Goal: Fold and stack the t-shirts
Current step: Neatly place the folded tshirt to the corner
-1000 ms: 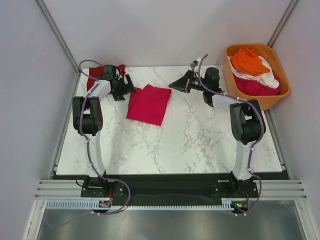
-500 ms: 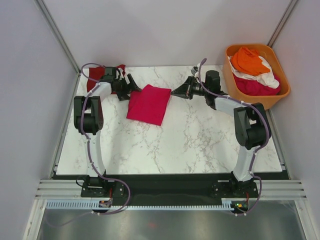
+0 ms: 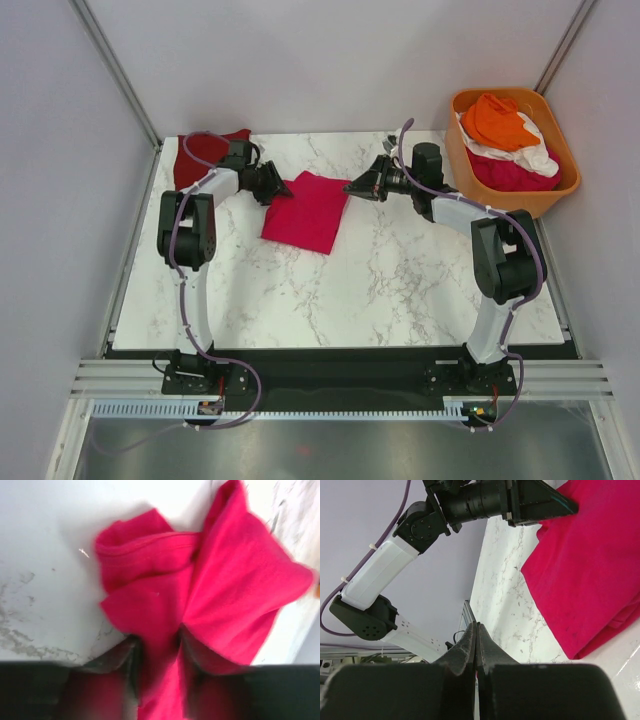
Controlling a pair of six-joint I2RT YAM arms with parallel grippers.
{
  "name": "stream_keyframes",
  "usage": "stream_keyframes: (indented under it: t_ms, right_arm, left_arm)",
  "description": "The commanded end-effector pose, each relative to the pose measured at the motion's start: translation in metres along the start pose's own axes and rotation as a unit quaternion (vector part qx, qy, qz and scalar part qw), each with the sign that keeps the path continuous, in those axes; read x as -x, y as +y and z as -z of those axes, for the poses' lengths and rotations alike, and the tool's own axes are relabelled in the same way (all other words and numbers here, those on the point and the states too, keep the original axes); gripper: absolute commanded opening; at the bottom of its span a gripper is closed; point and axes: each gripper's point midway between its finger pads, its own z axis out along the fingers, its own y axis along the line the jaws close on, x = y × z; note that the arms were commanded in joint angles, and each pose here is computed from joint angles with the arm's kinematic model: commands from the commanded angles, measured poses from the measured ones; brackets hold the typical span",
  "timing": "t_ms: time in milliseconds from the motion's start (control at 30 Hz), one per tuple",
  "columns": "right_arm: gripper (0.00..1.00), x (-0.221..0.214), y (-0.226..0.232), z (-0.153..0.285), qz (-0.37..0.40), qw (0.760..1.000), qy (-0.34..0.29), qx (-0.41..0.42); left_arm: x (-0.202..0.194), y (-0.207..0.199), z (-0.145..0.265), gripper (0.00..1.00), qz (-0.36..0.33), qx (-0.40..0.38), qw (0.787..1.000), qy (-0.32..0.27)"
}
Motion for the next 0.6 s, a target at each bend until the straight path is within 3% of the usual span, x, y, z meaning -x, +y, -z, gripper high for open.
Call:
stream_keyframes:
  t_ms: [0,33,67,267,400,567]
  right_arm:
    - [0.03,-0.003,0.017,0.008,0.033,0.999,0.003,0.015]
    - [0.03,-0.003,0.015,0.007,0.031,0.999,0.003,0.013]
    - [0.03,-0.003,0.014,0.007,0.03,0.999,0.003,0.013]
    - [0.02,-0.002,0.015,0.007,0.031,0.999,0.004,0.014]
    - [0.02,-0.002,0.015,0.007,0.031,0.999,0.004,0.014]
    - [0.02,-0.002,0.016,0.007,0.032,0.999,0.003,0.015]
  left_arm:
    - [-0.04,0.024,-0.017,0.31,0.028,0.04,0.997,0.059]
    - [-0.039,0.024,-0.018,0.08,0.027,0.043,0.997,0.058]
    - [-0.038,0.024,-0.019,0.02,0.028,0.044,0.997,0.057]
    - [0.018,-0.011,0.008,0.02,-0.014,0.015,1.0,-0.006]
    - [0.076,-0.03,0.042,0.02,-0.021,0.002,0.998,-0.055]
    - [0.115,-0.04,0.061,0.02,-0.013,-0.026,0.995,-0.092]
